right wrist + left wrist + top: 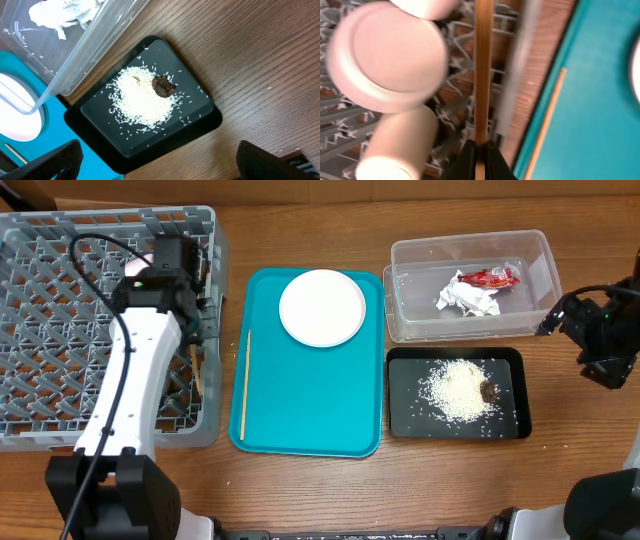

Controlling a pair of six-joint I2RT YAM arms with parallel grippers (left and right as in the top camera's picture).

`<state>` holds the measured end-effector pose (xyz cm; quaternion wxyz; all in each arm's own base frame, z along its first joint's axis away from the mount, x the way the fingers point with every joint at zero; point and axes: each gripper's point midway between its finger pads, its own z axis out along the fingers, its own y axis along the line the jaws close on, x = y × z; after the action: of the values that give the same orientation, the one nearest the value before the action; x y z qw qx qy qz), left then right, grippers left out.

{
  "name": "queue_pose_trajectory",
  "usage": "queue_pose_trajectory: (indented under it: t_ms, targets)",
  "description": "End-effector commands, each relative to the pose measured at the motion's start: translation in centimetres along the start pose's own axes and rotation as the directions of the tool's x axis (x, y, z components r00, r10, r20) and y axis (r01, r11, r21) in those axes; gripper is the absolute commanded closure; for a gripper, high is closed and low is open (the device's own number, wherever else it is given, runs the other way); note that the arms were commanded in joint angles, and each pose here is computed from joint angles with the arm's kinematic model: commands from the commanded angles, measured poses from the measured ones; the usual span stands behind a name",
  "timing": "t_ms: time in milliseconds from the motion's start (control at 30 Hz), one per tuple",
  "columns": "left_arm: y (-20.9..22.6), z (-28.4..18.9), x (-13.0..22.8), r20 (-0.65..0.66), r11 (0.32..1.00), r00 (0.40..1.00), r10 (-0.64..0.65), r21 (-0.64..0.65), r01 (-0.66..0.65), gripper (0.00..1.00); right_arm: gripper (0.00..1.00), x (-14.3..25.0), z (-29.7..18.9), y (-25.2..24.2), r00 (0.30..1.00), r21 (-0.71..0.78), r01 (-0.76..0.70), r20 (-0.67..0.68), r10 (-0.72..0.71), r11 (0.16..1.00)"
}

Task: Sort waste into correct bins and load items into the dishwasher
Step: 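Grasp one chopstick with the left gripper and stand it in the rack, then grasp the remaining chopstick with the left gripper and place it in the rack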

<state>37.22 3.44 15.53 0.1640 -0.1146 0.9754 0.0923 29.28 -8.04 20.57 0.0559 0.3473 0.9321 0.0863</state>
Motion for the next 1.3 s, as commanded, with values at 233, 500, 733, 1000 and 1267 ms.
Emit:
queue_pose_trajectory:
  t_ms: [233,500,733,1000,1267]
  targets:
    - [-0.4,1.6,-0.1,-0.040,0.998,0.999,0.001,0.057,0.001,0.48,0.00,0.0,-0.5,0.2,1.000,-0.011,0.009,0.013,-0.009,1.000]
    - [-9.0,-0.5,3.5,-0.115,0.947,0.984,0.133,0.307,-0.093,0.39,0.00,0.0,-0.5,0.2,1.000,-0.011,0.009,0.013,-0.009,1.000]
    - [-10.4,3.2,8.7,-0.184,0.974,0.969,0.162,0.190,-0.127,0.29,0.00,0.0,-0.5,0.2,1.000,-0.011,0.009,0.013,-0.009,1.000]
    - [-9.9,8.1,13.3,-0.218,0.973,0.960,0.175,0.185,-0.135,0.23,0.00,0.0,-0.5,0.2,1.000,-0.011,0.009,0.013,-0.009,1.000]
    - [-10.0,10.3,15.1,-0.202,0.972,0.965,0.166,0.200,-0.126,0.27,0.00,0.0,-0.5,0.2,1.000,-0.011,0.009,0.013,-0.009,1.000]
